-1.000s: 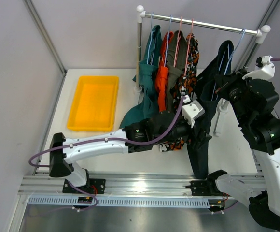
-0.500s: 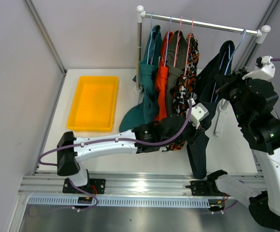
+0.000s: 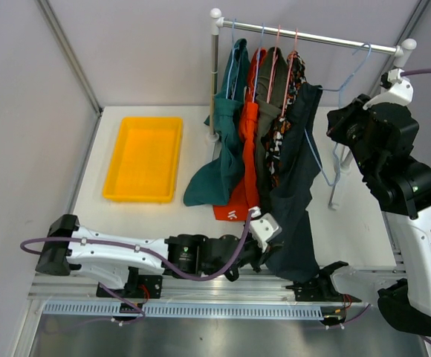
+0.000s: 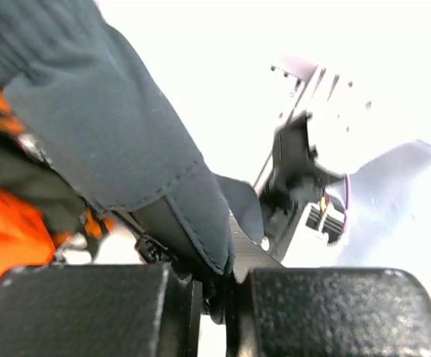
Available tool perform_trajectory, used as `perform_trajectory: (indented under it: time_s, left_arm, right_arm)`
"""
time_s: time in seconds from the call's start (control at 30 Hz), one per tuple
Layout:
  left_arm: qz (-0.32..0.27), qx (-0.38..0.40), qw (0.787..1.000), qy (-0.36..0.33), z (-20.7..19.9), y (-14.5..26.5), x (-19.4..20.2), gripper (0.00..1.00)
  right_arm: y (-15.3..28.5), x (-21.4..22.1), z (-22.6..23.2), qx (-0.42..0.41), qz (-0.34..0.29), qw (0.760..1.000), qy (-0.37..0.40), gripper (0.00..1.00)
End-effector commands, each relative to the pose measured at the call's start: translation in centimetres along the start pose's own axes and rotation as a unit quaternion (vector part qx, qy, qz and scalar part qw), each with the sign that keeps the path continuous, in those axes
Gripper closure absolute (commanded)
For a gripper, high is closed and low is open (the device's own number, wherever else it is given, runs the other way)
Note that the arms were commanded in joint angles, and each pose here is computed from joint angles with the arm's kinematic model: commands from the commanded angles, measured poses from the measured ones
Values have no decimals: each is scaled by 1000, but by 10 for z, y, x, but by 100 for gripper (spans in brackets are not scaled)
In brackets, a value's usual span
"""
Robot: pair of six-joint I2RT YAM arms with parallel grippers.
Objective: Remove the shorts from the hanger
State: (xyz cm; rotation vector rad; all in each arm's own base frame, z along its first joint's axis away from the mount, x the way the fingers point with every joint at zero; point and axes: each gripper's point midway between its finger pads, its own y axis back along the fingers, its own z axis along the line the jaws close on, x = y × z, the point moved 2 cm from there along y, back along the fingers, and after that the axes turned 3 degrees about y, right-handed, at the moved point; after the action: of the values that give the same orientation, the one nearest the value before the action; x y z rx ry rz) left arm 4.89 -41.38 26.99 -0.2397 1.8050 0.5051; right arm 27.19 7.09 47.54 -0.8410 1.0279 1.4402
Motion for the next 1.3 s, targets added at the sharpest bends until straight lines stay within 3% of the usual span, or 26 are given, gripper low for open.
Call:
perform_trajectory:
  time_s: [0.0, 0.2, 0.23, 0.3, 0.33, 0.37, 0.4, 0.53, 0.6, 0.63, 0.67, 0.73, 0.77, 0.83, 0.87, 0.93, 1.0, 1.07, 1.1, 1.27]
  left_arm:
    - [10, 20, 999, 42, -16, 10, 21, 100]
    - [14, -41, 999, 19, 1, -25, 9, 100]
    - [-8, -44, 999, 32, -1, -33, -23, 100]
    - [24, -86, 996, 20, 31, -59, -15, 100]
    - [-4, -87, 996, 35, 32, -66, -50, 100]
    - [5, -105, 994, 37, 56, -76, -56, 100]
    - [-19, -112, 992, 49, 73, -91, -92, 100]
    - [-8, -145, 988, 51, 113, -128, -131, 100]
    - [14, -164, 984, 62, 144, -135, -145, 100]
    - [50, -178, 981, 63, 158, -155, -120, 100]
    - [13, -176, 981, 76, 163, -150, -159, 100]
    - [57, -190, 977, 76, 170, -149, -138, 100]
    - [88, -190, 975, 72, 168, -145, -113, 100]
    - [59, -160, 983, 73, 147, -135, -122, 100]
    - [56, -137, 987, 67, 123, -109, -119, 100]
    - [76, -133, 986, 57, 110, -88, -85, 100]
    - [43, -105, 991, 65, 80, -45, -108, 100]
    - [53, -107, 991, 64, 72, -14, -104, 100]
    - [29, -100, 992, 69, 69, 14, -123, 100]
    - [-19, -171, 984, 45, 101, 98, -165, 100]
  right_arm:
    - [9, -63, 3, 9, -109, 994, -21, 100]
    - [28, -51, 10, -26, -70, 995, -60, 100]
    - [38, -44, 12, -41, -50, 995, -73, 100]
    - [51, -33, 15, -64, -21, 994, -87, 100]
    - [63, -25, 12, -68, -1, 993, -96, 100]
    - [71, -24, 12, -76, 8, 992, -101, 100]
    - [79, -12, 10, -76, 41, 991, -101, 100]
    - [104, -5, 2, -71, 89, 989, -97, 100]
    - [116, -9, -2, -66, 94, 989, -95, 100]
    - [117, -11, -5, -60, 93, 990, -91, 100]
    - [114, -11, -5, -52, 95, 990, -88, 100]
    - [119, -21, -9, -44, 81, 992, -83, 100]
    - [114, -21, -9, -38, 80, 993, -76, 100]
    - [101, -21, -12, -22, 71, 996, -55, 100]
    - [94, -20, -12, -13, 71, 996, -44, 100]
    - [68, -16, -9, 6, 73, 997, -15, 100]
    - [40, -12, -2, 15, 78, 997, 4, 100]
    - [22, -15, -4, 25, 73, 997, 22, 100]
    - [13, -20, 0, 16, 64, 998, 20, 100]
    - [-37, -43, -19, 42, 33, 998, 18, 100]
